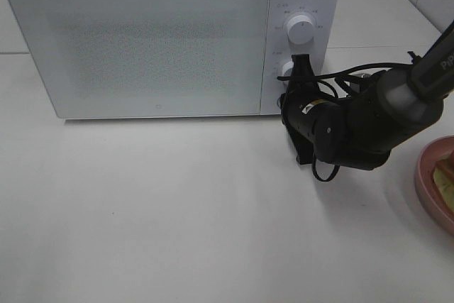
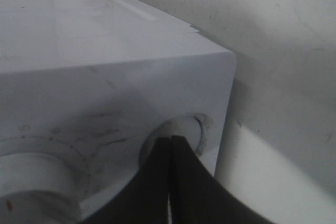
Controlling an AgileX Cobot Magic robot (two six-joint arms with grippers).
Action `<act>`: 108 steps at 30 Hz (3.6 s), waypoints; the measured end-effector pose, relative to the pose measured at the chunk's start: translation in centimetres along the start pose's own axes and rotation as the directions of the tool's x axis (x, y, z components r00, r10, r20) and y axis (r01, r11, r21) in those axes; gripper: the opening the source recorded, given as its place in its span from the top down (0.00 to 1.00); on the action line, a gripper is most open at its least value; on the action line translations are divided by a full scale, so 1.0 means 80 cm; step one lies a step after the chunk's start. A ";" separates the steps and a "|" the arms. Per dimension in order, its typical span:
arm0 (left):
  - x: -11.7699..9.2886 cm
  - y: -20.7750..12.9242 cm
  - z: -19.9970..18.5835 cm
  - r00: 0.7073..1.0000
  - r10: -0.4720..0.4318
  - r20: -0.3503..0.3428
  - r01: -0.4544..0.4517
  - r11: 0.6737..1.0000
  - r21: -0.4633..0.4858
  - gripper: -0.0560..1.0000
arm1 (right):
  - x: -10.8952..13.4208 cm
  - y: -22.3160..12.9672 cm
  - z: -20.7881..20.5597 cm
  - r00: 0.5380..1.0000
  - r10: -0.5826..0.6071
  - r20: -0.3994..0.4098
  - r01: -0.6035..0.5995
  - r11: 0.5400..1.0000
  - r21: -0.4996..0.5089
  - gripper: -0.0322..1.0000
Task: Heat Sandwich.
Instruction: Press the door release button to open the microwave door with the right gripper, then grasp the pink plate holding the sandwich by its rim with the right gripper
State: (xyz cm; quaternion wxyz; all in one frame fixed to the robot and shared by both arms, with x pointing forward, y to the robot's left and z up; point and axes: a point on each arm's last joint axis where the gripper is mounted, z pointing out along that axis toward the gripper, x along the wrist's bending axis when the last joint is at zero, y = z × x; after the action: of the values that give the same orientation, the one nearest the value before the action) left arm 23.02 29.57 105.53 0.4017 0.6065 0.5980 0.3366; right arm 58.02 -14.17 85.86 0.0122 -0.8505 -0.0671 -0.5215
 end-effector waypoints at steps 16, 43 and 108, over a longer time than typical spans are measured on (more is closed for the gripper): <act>0.000 0.000 0.000 1.000 0.000 0.000 0.000 1.000 0.000 0.01 | 0.001 -0.008 0.019 0.997 0.072 -0.028 -0.073 0.997 -0.041 0.96; 0.000 0.000 0.000 1.000 0.000 0.000 0.000 1.000 0.000 0.01 | 0.005 -0.011 0.021 0.999 0.046 0.014 -0.045 0.997 -0.062 0.96; 0.000 0.000 0.000 1.000 0.000 0.000 0.000 1.000 0.000 0.01 | 0.037 0.003 -0.150 0.342 -0.928 -0.147 0.757 0.179 0.628 0.96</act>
State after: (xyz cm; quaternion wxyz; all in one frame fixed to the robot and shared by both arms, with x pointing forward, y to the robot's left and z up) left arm 23.02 29.57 105.53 0.4017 0.6065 0.5980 0.3366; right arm 48.73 -15.22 93.94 -0.0223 -0.6722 -0.6910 -0.2648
